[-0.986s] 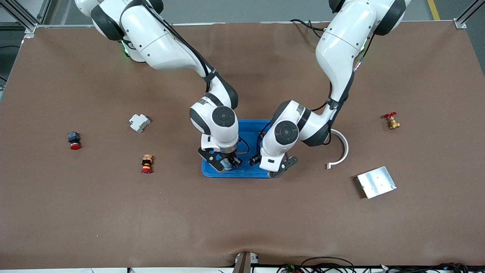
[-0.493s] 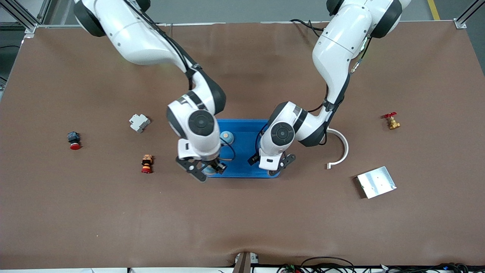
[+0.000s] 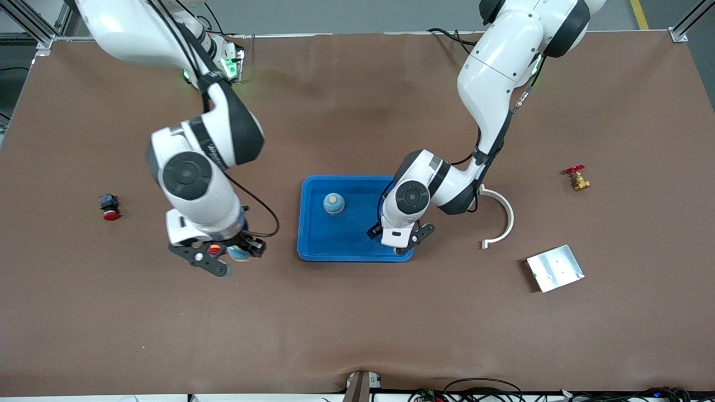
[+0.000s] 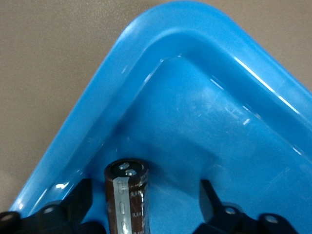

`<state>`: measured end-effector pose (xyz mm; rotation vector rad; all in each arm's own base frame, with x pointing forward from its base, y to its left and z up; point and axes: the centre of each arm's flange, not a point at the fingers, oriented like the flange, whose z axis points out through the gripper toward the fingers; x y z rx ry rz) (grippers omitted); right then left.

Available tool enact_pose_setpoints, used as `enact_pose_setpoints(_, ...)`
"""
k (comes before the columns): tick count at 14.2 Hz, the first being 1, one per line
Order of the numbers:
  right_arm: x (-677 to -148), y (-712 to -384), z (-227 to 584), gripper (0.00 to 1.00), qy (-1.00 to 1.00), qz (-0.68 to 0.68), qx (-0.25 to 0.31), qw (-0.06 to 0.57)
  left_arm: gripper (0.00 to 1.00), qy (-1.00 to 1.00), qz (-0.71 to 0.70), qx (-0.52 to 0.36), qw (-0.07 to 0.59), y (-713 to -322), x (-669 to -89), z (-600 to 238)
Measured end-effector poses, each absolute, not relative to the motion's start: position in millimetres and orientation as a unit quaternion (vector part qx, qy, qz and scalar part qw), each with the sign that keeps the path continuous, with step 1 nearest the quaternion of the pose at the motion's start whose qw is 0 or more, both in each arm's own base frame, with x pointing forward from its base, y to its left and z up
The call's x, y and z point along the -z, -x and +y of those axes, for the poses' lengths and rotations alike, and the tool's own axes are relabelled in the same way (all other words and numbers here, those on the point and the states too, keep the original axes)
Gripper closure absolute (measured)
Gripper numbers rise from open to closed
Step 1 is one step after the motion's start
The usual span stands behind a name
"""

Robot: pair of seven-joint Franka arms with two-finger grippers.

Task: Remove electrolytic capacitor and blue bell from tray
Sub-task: 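Lift the bell with the right gripper while the left gripper lifts the capacitor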

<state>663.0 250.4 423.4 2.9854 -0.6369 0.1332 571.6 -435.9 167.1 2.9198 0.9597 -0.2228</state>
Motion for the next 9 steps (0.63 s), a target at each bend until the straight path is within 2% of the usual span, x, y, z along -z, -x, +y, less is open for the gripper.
enact_pose_setpoints(5,-460,-636,145,0.33,-0.987,-0.156,-0.019,0.035,0.62,-0.938,0.339,0.067,0.032,-575,-177,-438)
enact_pose_setpoints(6,-466,-628,121,0.33,-0.988,-0.148,-0.017,0.036,0.65,-0.937,0.341,0.067,0.032,-575,-177,-438)
enact_pose_setpoints(9,-478,-597,67,0.33,-0.991,-0.129,-0.011,0.043,0.65,-0.933,0.353,0.066,0.032,-575,-177,-438)
